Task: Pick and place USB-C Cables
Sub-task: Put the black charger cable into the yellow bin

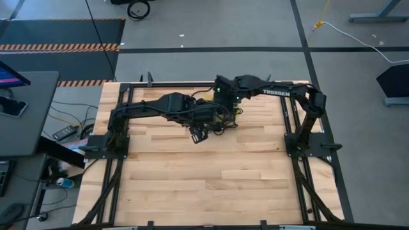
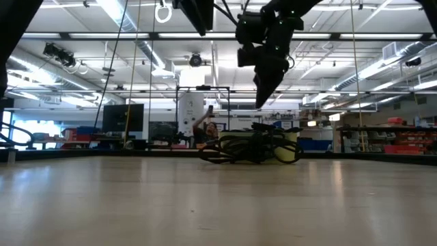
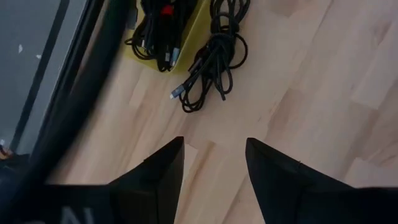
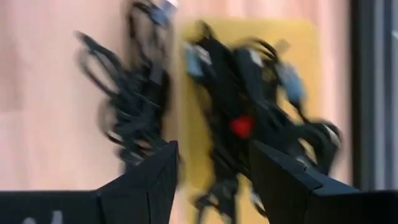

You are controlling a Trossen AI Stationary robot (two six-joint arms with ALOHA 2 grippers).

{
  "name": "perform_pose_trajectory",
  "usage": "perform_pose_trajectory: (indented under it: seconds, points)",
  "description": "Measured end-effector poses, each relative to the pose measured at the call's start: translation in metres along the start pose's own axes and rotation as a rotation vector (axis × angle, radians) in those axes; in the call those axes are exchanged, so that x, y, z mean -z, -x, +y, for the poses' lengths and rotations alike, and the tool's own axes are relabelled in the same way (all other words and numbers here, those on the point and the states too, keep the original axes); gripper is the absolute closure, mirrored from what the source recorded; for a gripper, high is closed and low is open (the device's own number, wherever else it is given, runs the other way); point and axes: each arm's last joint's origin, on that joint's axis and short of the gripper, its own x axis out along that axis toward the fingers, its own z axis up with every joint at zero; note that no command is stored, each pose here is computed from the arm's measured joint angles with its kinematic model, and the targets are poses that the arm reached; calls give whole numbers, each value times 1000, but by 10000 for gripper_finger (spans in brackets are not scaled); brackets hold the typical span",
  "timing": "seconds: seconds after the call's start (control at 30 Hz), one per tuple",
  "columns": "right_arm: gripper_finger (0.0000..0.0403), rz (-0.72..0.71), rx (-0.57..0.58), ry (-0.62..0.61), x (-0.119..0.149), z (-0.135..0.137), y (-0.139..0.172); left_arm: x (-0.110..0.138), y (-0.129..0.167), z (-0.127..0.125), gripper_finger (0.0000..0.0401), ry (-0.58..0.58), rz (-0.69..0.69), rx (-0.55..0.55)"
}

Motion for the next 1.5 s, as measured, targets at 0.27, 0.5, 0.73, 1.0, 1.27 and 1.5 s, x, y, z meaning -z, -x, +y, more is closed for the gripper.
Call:
perform_pose_trajectory:
  seconds: [0.27, 0.5, 0.73, 1.0, 1.27, 1.5]
  points:
    - [199, 94, 32, -113, 20, -33, 1, 20, 46, -1, 224, 115, -96, 65]
    - [199, 77, -51, -160, 23, -37, 2, 45, 98, 13, 245, 207, -253, 59]
    - [199, 44, -226, -165, 18, -15, -3, 69, 138, 36, 277, 201, -408, 5]
    - [199, 86, -260, -90, 24, 15, -24, 74, 146, 50, 283, 106, -432, -24]
    - [199, 28, -207, -56, 29, 26, -49, 72, 145, 53, 282, 37, -425, -50]
    - [199, 20, -172, -50, 35, 26, -59, 72, 144, 53, 282, 36, -425, -51]
